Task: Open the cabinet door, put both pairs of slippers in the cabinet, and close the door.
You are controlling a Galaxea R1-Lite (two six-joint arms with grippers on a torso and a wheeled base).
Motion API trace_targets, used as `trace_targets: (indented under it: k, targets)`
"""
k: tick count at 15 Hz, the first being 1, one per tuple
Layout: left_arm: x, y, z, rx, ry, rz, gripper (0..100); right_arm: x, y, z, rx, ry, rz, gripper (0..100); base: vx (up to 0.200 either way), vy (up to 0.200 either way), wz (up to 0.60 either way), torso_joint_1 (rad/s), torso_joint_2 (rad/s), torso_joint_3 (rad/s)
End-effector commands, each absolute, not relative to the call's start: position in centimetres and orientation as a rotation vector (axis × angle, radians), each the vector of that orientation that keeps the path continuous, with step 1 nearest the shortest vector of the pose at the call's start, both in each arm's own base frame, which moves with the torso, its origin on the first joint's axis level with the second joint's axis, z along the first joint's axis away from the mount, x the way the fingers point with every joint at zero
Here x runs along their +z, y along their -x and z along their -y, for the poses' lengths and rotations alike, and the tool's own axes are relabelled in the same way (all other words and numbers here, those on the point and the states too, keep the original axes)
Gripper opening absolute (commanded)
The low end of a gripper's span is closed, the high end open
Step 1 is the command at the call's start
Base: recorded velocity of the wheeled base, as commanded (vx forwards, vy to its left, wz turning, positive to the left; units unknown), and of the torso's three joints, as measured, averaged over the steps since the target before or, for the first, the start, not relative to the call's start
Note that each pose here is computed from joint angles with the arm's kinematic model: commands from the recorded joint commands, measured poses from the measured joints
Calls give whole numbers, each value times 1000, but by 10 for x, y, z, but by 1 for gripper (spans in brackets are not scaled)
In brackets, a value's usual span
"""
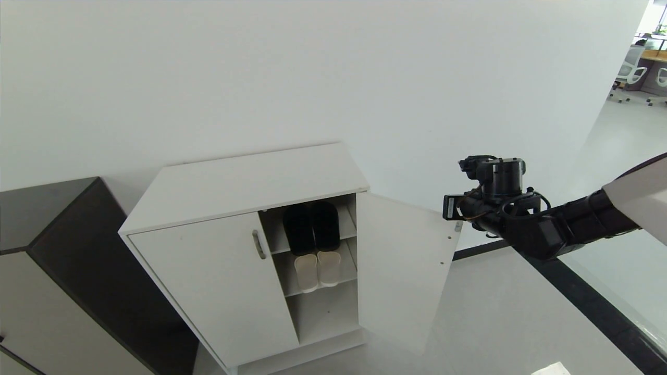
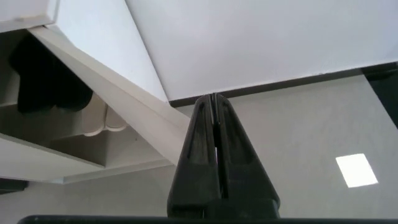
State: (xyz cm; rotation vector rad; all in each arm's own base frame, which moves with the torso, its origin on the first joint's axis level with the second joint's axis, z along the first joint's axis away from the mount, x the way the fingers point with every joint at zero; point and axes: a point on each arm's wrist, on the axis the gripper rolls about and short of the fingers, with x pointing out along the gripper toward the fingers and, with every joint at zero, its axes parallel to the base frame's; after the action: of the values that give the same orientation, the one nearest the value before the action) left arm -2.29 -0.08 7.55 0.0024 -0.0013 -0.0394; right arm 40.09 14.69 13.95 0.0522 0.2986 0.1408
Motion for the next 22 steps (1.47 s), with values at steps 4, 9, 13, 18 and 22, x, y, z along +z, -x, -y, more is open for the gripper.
trace_targets:
  k: [4,9,13,18,22]
  targets:
    - [75,23,1,-40,-2,0,0,120,-416,-146,126,-46,-332,0,0,0,0,0,0,0]
    - [75,23,1,-40,-2,0,0,112,-415,-148,128,-36,-364,0,0,0,0,0,0,0]
    - [75,23,1,-40,-2,0,0,115,-397,-168,183,-22,-377,0,0,0,0,0,0,0]
    - [75,23,1,-40,0,0,0,125,-365,-192,268,-7,-378,0,0,0,0,0,0,0]
    - [75,23,1,-40,0,0,0,122,-344,-194,323,88,-352,0,0,0,0,0,0,0]
